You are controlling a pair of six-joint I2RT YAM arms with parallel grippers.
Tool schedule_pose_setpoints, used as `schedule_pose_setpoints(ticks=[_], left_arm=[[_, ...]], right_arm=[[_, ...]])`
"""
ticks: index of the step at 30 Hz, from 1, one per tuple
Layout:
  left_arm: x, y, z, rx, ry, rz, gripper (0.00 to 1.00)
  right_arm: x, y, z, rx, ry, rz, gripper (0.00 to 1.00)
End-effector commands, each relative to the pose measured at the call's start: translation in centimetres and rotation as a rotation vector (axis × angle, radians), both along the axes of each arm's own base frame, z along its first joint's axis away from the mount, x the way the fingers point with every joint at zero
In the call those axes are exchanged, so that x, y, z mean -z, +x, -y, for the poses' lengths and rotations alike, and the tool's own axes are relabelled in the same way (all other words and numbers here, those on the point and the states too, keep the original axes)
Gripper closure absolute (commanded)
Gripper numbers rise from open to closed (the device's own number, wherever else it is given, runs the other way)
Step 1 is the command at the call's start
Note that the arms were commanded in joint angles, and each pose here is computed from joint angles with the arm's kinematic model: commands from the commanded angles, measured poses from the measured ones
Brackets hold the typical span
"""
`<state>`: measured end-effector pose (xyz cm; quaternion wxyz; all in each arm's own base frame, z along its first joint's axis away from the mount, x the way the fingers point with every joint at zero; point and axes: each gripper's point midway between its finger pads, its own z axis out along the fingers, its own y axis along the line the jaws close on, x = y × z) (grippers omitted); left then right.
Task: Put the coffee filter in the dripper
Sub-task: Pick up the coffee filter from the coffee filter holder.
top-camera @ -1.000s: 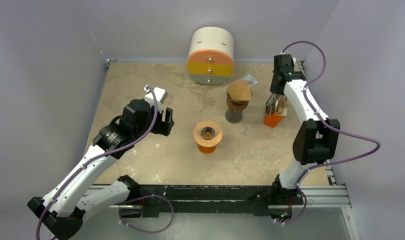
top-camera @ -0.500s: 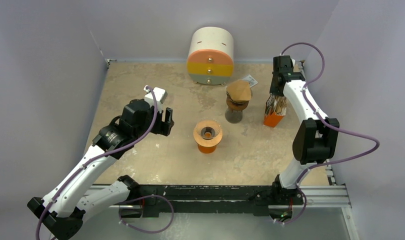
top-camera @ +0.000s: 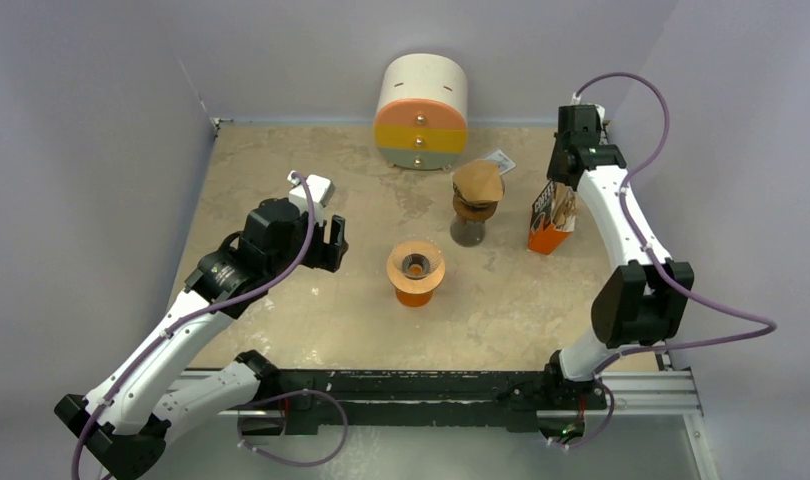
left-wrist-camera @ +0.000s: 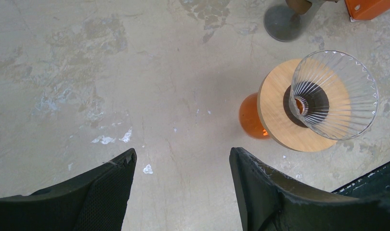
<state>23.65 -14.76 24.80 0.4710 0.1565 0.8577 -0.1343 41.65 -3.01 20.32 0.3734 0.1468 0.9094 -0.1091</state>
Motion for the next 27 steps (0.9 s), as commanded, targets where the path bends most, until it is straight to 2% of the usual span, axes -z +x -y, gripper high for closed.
schedule_pose_setpoints(ticks=[1, 6, 12, 23, 27], left_arm=[[-1.1, 0.2, 0.3, 0.001, -0.034, 0.038, 0.30], [-1.1, 0.3, 0.1, -0.012, -0.032, 0.039, 0.30], [-1.0, 0.4, -0.1, -0.042, -0.048, 0.034, 0.25], [-0.8, 0.5, 0.4, -0.033, -0.055, 0.016, 0.26], [-1.2, 0.2, 1.0, -0.014, -0.091, 0.010, 0.26]], right_arm=[[-3.8, 0.2, 0.7, 0.015, -0.024, 0.095, 1.00], [-5.3, 0.1, 0.5, 0.002, -0.013, 0.139, 1.00], [-8.4, -0.7, -0.6, -0.047, 0.034, 0.229, 1.00], [-14.4, -4.2, -4.0, -0.173, 0.186, 0.375, 1.00], [-16.9, -6.0, -6.6, -0.288, 0.286, 0.432, 1.00]])
